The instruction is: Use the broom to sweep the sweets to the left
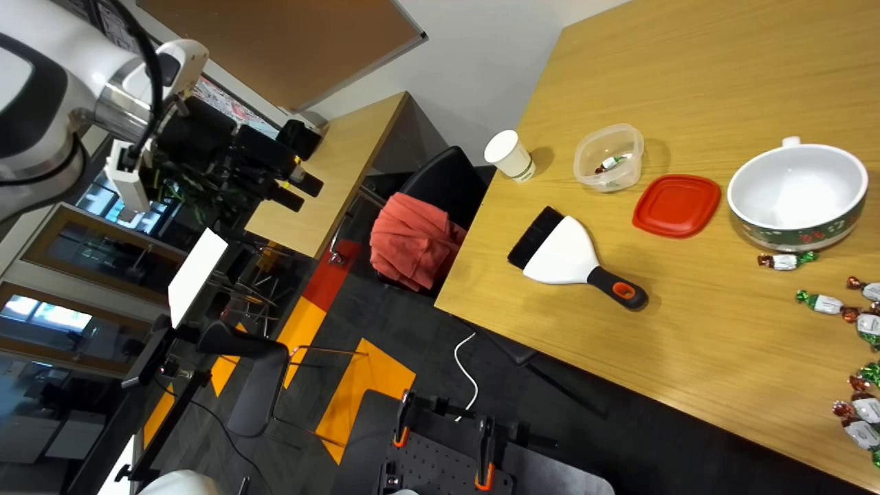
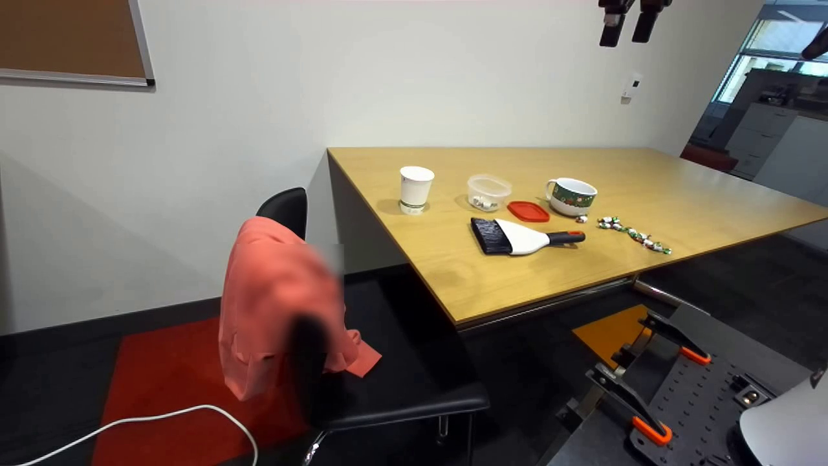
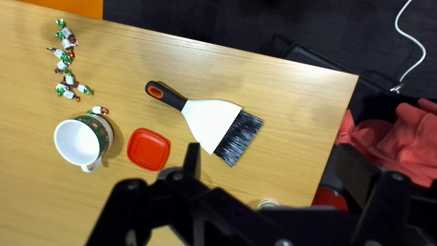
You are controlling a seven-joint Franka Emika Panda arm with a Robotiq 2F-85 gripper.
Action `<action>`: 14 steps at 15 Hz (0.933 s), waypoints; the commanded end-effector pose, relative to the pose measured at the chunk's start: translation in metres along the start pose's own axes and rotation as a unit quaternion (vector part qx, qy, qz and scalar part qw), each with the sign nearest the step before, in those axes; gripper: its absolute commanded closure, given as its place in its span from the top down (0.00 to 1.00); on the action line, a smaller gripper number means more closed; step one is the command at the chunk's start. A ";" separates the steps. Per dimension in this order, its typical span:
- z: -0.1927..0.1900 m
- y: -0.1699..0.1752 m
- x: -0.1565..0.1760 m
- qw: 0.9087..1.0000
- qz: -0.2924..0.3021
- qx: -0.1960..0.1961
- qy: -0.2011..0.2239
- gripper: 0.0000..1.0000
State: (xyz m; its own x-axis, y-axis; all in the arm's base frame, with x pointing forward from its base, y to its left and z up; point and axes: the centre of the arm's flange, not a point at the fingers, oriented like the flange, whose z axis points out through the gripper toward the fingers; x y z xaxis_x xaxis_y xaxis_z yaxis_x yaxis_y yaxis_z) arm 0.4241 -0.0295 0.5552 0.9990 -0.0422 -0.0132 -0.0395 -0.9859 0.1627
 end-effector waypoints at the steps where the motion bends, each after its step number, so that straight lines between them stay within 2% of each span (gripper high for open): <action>1: 0.024 0.045 0.025 0.995 0.096 0.031 -0.001 1.00; 4: 0.057 0.085 0.037 0.983 0.176 0.053 -0.015 1.00; 7: 0.097 0.121 0.045 0.964 0.253 0.077 -0.036 1.00; 10: 0.136 0.154 0.046 0.939 0.323 0.105 -0.058 1.00; 13: 0.163 0.182 0.036 0.907 0.390 0.136 -0.078 1.00; 14: 0.159 0.170 0.031 0.926 0.350 0.119 -0.079 1.00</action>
State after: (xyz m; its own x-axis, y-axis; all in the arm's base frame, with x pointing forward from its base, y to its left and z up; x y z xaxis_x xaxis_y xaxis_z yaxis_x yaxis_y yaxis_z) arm 0.4454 -0.2248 0.4258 0.7113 -0.6899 -0.1343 -0.6994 -0.7138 -0.0369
